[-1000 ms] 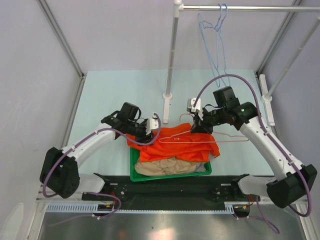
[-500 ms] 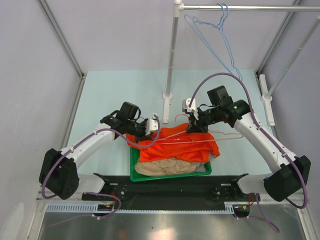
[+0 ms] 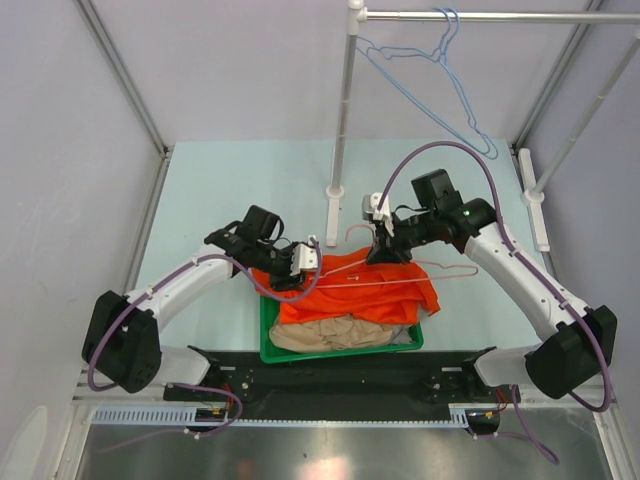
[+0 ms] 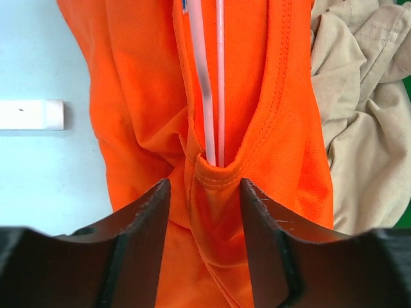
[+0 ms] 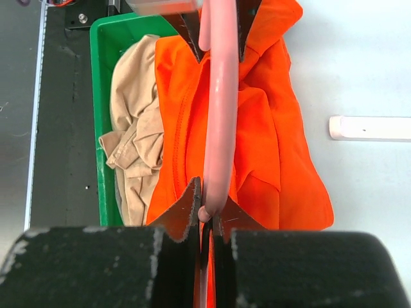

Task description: Place the t-shirt on the hanger

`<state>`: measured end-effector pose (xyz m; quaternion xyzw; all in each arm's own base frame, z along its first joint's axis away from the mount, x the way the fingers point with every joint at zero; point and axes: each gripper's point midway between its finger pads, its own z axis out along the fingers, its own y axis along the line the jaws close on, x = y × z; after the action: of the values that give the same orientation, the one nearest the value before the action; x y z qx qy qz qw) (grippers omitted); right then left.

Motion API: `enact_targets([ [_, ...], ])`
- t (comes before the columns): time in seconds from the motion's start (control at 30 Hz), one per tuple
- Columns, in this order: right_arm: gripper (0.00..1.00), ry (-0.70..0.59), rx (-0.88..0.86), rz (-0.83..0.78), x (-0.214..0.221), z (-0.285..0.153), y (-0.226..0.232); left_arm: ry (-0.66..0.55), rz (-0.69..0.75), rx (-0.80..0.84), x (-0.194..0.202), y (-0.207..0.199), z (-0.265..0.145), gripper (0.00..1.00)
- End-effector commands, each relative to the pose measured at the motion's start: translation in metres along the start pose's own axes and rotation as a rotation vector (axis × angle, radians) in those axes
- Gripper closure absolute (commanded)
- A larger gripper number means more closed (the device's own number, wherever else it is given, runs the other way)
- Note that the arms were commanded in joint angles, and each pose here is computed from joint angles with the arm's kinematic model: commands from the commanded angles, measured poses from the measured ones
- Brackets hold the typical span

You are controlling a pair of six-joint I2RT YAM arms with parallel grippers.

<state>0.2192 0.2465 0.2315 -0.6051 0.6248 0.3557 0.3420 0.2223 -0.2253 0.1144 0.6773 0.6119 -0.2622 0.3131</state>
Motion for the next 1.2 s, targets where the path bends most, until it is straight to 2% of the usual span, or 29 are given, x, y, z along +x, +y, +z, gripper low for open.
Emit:
enact_targets([
  [0.0,1.0,-0.07,-0.013,-0.047,-0.023,0.001,-0.003,-0.053,0.061,0.035,-0.017,0.003,0.002,0.51],
  [0.17,1.0,-0.064,-0.026,-0.026,-0.014,0.01,-0.003,-0.067,0.052,0.036,-0.02,0.005,0.006,0.62],
  [0.27,1.0,-0.062,-0.031,-0.008,-0.008,0.018,-0.005,-0.082,0.045,0.044,-0.024,0.003,0.007,0.64],
  [0.8,1.0,-0.115,-0.107,0.062,-0.007,0.058,-0.018,-0.1,-0.013,0.053,-0.018,-0.003,0.016,0.64],
  [0.97,1.0,-0.115,-0.142,0.073,-0.005,0.068,-0.013,-0.116,-0.035,0.031,-0.021,0.001,0.014,0.74],
  [1.07,1.0,-0.096,-0.145,0.076,0.002,0.066,-0.012,-0.111,-0.029,0.033,-0.021,0.0,0.012,0.73],
  [1.17,1.0,-0.079,-0.143,0.095,0.009,0.062,-0.011,-0.11,-0.021,0.028,-0.023,-0.001,0.007,0.66],
])
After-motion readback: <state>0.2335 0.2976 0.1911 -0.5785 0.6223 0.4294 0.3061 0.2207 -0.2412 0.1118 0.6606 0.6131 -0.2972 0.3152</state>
